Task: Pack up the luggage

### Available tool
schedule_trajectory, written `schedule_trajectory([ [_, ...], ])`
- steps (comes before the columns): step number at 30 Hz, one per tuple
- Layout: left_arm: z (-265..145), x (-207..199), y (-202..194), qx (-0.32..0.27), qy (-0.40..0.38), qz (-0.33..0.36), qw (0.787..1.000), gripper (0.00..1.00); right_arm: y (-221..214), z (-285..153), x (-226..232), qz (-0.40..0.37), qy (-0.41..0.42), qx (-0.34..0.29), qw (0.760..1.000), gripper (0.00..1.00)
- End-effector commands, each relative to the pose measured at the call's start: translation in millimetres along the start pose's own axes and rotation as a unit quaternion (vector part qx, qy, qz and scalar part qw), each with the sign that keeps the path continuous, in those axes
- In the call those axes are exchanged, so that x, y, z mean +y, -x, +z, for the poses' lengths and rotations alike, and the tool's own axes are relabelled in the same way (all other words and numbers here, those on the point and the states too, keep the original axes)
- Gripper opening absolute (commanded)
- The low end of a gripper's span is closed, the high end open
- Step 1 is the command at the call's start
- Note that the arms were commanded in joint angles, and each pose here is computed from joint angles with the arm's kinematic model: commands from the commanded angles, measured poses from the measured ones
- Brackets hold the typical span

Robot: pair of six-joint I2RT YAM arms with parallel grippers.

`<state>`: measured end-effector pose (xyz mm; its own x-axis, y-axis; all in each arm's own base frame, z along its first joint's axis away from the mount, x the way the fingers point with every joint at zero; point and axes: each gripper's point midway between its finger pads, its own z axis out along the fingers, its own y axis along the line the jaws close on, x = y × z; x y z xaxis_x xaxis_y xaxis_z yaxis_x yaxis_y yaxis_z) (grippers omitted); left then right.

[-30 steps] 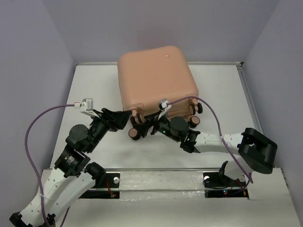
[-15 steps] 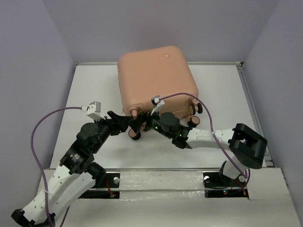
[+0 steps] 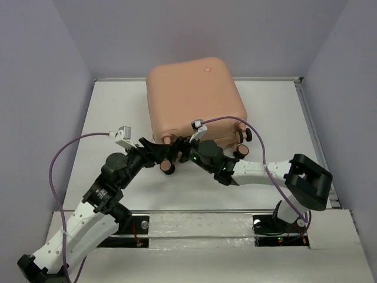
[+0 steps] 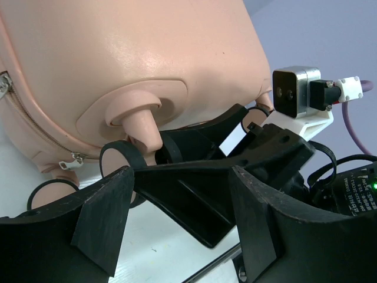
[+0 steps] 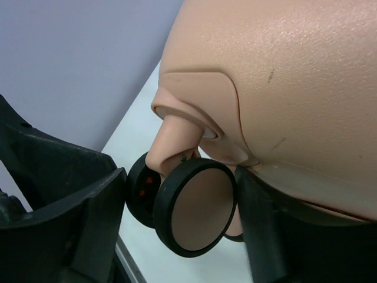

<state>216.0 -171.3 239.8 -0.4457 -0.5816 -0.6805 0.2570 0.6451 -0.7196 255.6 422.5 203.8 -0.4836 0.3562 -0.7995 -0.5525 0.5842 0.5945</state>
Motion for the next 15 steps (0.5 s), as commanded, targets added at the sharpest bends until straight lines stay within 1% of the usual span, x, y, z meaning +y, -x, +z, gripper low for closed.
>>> schedule_trajectory([
  [1, 5, -15, 6, -0.012, -0.033, -0.004, 0.999, 0.77, 12, 3, -13, -0.005, -0.044, -0.02, 0.999, 0.61],
  [2, 3, -10, 5, -0.01, -0.021, -0.001, 1.0, 0.77, 10, 1, -19, -0.015, -0.056, -0.013, 0.998, 0.53],
  [3, 3, -4, 8, -0.018, -0.007, 0.002, 1.0, 0.77, 10, -1, -21, -0.021, -0.063, -0.01, 0.998, 0.4],
  [4, -1, 6, 2, -0.011, 0.012, 0.004, 1.0, 0.76, 14, -4, -23, -0.038, -0.074, -0.006, 0.997, 0.33],
  [5, -2, 11, 1, -0.011, 0.021, 0.003, 1.0, 0.75, 16, -6, -24, -0.049, -0.078, -0.002, 0.996, 0.33],
  [6, -3, 16, -2, -0.011, 0.028, 0.002, 1.0, 0.73, 19, -8, -24, -0.06, -0.083, 0.0, 0.995, 0.29],
  [7, -4, 22, -4, -0.013, 0.037, -0.006, 0.999, 0.72, 23, -9, -24, -0.073, -0.088, 0.003, 0.994, 0.27],
  [8, -5, 35, -14, -0.002, 0.054, -0.008, 0.999, 0.7, 37, -12, -16, -0.096, -0.084, -0.003, 0.992, 0.25],
  [9, -8, 39, -17, -0.004, 0.057, -0.015, 0.998, 0.68, 36, -16, -25, -0.118, -0.108, 0.014, 0.987, 0.21],
  [11, -8, 55, -33, 0.007, 0.072, -0.031, 0.997, 0.64, 50, -24, -24, -0.149, -0.121, 0.017, 0.981, 0.21],
  [13, -10, 62, -41, 0.012, 0.073, -0.041, 0.996, 0.64, 50, -33, -27, -0.16, -0.135, 0.041, 0.977, 0.36],
  [14, -10, 63, -45, 0.014, 0.07, -0.045, 0.996, 0.64, 46, -36, -26, -0.158, -0.127, 0.051, 0.978, 0.5],
  [15, -8, 62, -46, 0.01, 0.059, -0.053, 0.997, 0.64, 36, -42, -23, -0.14, -0.111, 0.065, 0.982, 0.77],
])
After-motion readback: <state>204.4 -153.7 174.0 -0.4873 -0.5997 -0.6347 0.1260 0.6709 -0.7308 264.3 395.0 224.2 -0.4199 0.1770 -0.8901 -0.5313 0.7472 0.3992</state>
